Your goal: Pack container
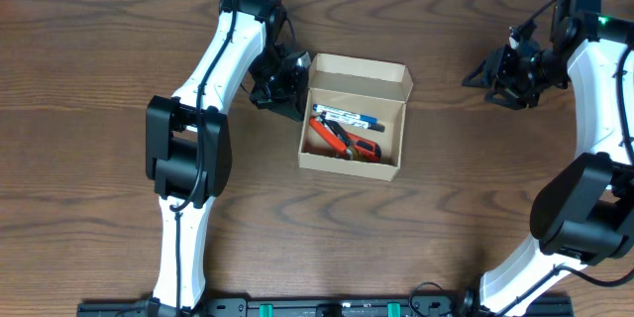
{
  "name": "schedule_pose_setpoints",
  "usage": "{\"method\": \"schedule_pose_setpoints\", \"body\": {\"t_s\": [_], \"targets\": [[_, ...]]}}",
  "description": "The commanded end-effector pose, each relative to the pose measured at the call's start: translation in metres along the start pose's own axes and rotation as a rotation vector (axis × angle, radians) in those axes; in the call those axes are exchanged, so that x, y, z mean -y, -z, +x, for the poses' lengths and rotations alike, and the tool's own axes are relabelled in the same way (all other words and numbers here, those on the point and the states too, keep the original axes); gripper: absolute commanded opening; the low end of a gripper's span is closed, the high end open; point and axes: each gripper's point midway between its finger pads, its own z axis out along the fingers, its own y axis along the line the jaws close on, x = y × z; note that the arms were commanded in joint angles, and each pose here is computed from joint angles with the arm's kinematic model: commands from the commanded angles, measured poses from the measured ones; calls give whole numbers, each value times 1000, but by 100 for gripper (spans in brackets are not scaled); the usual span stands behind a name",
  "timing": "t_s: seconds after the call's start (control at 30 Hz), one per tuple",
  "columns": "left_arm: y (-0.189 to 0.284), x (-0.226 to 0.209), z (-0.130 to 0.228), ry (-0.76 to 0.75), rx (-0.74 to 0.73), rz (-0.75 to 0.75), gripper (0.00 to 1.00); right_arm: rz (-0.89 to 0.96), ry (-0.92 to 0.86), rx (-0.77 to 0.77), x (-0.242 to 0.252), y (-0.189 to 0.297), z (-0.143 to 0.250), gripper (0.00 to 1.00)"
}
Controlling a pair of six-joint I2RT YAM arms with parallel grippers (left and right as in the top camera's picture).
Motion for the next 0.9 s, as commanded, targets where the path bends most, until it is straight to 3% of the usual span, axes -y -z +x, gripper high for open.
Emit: {"method": "schedule_pose_setpoints", "body": {"t_s": [0.0,0.23,0.3,0.47,0.87], "targets": [[-3,10,0,-5,-9,52,6,-19,-4,-4,-2,2,2,52],[-2,8,-5,-16,12,40,6,-38,-27,-25,-7,-1,7,48],[-1,3,-9,-21,28,21,6,-35,-27,-36,-8,-7,10,37],[0,-9,-14,-19,49,-46,6,-37,-70,-49,-13,-30,15,24],[0,-9,-12,-15,41,-46,6,-90,-89,-120,-39,-89,44,26]]}}
